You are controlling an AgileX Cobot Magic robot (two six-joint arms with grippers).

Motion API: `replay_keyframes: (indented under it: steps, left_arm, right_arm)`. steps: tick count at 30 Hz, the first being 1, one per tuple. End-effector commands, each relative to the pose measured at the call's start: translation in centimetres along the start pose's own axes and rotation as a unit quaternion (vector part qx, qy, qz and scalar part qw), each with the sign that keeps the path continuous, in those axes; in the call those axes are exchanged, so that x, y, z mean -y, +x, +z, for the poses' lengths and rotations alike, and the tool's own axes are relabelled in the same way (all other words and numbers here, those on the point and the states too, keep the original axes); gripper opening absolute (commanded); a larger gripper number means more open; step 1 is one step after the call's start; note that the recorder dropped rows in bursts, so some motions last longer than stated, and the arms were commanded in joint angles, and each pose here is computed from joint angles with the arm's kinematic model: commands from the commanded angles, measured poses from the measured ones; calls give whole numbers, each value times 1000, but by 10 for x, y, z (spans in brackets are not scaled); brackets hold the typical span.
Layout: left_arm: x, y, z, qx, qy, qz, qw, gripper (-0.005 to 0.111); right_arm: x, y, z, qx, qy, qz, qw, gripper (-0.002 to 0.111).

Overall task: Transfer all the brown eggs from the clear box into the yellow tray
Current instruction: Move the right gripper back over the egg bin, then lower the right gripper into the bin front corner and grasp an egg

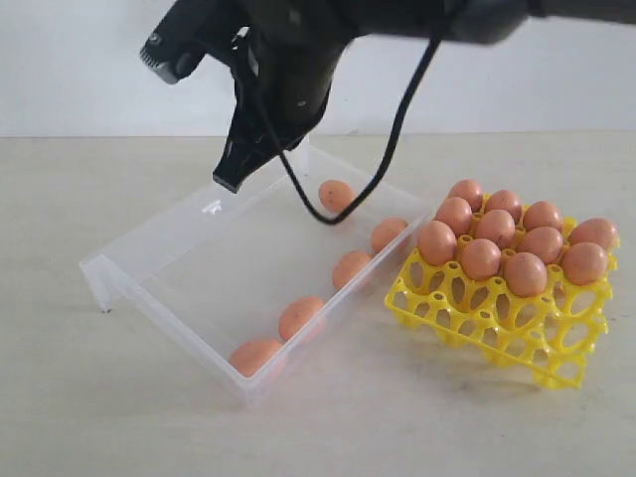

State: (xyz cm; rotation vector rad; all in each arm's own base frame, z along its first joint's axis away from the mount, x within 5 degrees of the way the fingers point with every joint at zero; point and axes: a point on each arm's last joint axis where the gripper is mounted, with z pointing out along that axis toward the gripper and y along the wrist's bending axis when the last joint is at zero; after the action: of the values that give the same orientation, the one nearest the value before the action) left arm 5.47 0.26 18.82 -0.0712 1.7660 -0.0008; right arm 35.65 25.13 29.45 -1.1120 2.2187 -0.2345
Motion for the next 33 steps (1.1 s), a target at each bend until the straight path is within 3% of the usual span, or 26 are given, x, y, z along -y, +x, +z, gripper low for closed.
replay_keyframes:
  steps: [1, 3, 5, 13, 17, 22, 26, 29, 31, 33]
  left_arm:
    - [0, 0, 0, 3, 2, 0, 1000, 4]
    - [0, 0, 0, 3, 2, 0, 1000, 4]
    - [0, 0, 0, 3, 2, 0, 1000, 4]
    - [0, 0, 0, 3, 2, 0, 1000, 4]
    - [0, 0, 0, 3, 2, 0, 1000, 4]
    - [0, 0, 0, 3, 2, 0, 1000, 4]
    - [0, 0, 0, 3, 2, 0, 1000, 4]
    - [0, 0, 0, 3, 2, 0, 1000, 4]
    - [0, 0, 0, 3, 2, 0, 1000, 4]
    - [0, 0, 0, 3, 2, 0, 1000, 4]
  right_arm:
    - [12, -12, 1, -19, -263, 36, 964, 0]
    - [17, -20, 6, -4, -267, 49, 963, 0]
    - [16, -21, 12, 8, -271, 9, 963, 0]
    - [-20, -17, 39, 5, -305, -127, 944, 0]
    - [-37, 1, 55, -29, -332, -153, 930, 0]
    - [-56, 32, 75, -66, -369, -212, 903, 0]
    - [-60, 37, 78, -24, -386, -315, 867, 0]
    - [-62, 34, 76, -5, -397, -318, 861, 0]
    - [-63, 34, 76, -3, -399, -319, 860, 4]
    - [-64, 34, 77, -4, -400, -319, 859, 14]
